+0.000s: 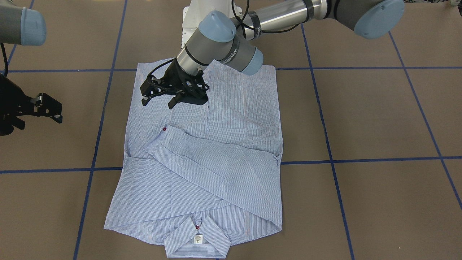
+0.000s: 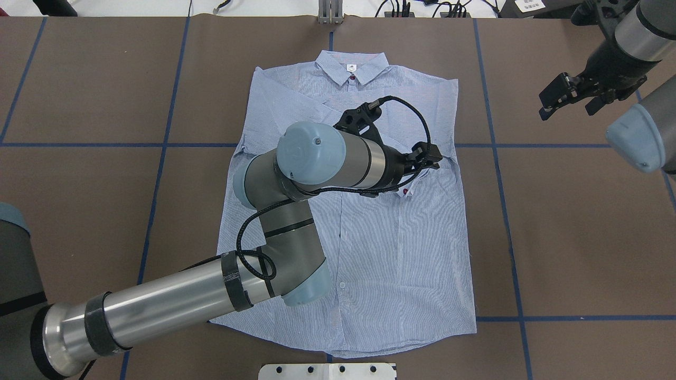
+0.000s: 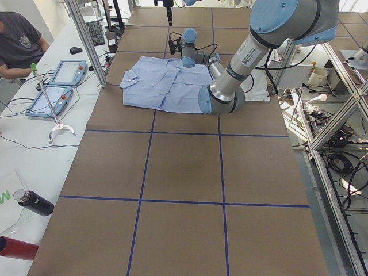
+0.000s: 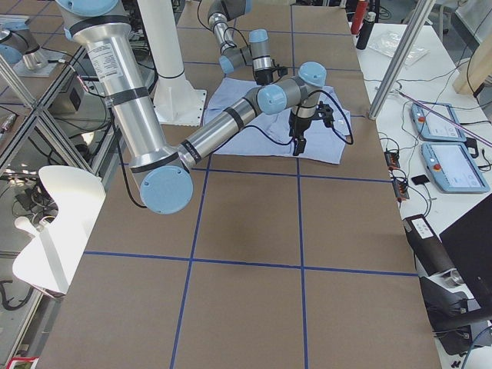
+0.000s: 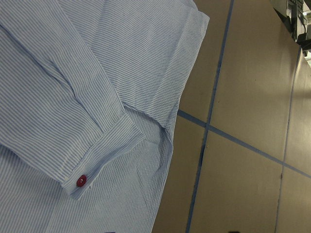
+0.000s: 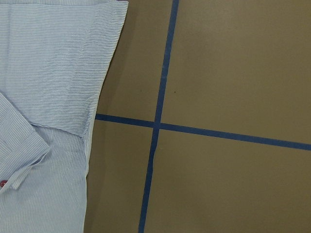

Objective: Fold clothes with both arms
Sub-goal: 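Lift the cuff with the left gripper and fold the sleeve across the chest, then release the sleeve and move both grippers toward the shirt hem nearest the robot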

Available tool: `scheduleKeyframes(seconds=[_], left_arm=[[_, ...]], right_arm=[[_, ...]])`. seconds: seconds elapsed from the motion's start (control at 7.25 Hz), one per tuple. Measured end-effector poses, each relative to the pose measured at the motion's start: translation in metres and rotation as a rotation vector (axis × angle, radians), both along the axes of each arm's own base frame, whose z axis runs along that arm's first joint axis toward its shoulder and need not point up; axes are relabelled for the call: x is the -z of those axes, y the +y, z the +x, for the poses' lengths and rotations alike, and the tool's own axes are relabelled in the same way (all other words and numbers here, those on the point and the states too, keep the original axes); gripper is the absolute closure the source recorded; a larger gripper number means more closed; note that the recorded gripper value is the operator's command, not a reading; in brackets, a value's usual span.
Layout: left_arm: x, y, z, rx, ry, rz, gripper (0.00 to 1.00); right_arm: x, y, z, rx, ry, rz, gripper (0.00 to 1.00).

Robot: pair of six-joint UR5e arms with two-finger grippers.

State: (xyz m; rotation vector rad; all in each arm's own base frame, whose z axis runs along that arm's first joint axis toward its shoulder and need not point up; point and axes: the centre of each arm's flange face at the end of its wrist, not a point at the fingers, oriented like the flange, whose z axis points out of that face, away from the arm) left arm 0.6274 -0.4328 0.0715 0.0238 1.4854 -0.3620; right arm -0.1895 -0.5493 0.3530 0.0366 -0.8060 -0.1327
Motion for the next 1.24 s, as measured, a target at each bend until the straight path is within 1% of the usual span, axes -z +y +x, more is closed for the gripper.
scheduleKeyframes(seconds=[0.14,0.28,0.41,0.55,0.69,0.83,0.97,1.1,1.24], left_arm=[[-0.005,0.002,-0.012,0.006,-0.034,-0.011,0.01],[-0.005,0.0,-0.033,0.016,-0.087,-0.008,0.01],[-0.008,-0.004,-0.06,0.026,-0.153,0.019,0.01],[-0.028,-0.006,-0.093,0.037,-0.209,0.054,0.01],[-0.059,-0.005,-0.13,0.048,-0.259,0.082,0.01],[-0.081,0.002,-0.166,0.054,-0.301,0.089,0.01],[-0.093,0.013,-0.194,0.049,-0.332,0.091,0.01],[-0.098,0.022,-0.214,0.047,-0.353,0.094,0.01],[-0.098,0.028,-0.228,0.048,-0.37,0.089,0.01]], right_arm=[[0.005,0.008,0.003,-0.009,-0.01,0.004,0.0],[0.01,0.022,0.003,-0.019,-0.021,0.001,0.0],[0.012,0.045,-0.005,-0.026,-0.036,-0.011,0.0],[0.01,0.073,-0.021,-0.037,-0.063,-0.031,0.0],[-0.001,0.104,-0.046,-0.061,-0.092,-0.05,0.0],[-0.022,0.14,-0.078,-0.097,-0.107,-0.069,0.0],[-0.039,0.175,-0.107,-0.131,-0.115,-0.108,0.0],[-0.047,0.207,-0.139,-0.155,-0.11,-0.161,0.01],[-0.05,0.238,-0.17,-0.177,-0.094,-0.195,0.01]])
